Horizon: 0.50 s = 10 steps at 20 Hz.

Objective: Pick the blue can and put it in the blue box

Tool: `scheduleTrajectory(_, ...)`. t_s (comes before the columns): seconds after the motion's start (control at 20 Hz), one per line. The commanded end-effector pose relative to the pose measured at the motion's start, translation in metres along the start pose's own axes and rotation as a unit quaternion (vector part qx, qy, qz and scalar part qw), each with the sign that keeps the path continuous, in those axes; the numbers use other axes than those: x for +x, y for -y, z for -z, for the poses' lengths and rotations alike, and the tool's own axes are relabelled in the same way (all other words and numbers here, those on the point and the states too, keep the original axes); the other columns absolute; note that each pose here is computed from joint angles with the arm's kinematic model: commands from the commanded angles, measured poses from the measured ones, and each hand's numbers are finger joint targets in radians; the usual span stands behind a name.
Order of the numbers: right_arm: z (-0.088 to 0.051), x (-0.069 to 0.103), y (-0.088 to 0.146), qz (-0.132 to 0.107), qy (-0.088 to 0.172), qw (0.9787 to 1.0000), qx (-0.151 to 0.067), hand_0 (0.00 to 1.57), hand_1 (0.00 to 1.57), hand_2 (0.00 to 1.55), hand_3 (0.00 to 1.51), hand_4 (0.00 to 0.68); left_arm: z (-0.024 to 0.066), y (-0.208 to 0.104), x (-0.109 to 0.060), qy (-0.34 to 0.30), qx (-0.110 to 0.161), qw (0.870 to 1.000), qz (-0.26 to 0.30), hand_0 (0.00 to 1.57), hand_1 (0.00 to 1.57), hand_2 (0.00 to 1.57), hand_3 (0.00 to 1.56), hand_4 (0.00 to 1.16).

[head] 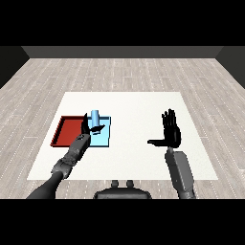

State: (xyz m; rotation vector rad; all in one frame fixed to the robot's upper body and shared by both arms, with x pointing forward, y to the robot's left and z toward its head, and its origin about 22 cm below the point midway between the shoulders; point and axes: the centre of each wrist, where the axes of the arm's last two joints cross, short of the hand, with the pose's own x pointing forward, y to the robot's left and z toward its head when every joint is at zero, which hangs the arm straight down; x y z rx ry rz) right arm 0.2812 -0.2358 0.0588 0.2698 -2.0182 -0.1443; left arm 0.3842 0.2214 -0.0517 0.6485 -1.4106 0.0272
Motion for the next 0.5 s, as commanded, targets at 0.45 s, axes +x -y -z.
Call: scheduleTrajectory(0.45, -0.025, -0.02, 0.001, -0.049, -0.051, 0.9966, 0.042, 0.0, 0.0, 0.0, 0.0, 0.0, -0.0254, 0.003, 0.037, 0.266, -0.214, 0.895, -0.287, 0.0, 0.0, 0.0, 0.0, 0.0)
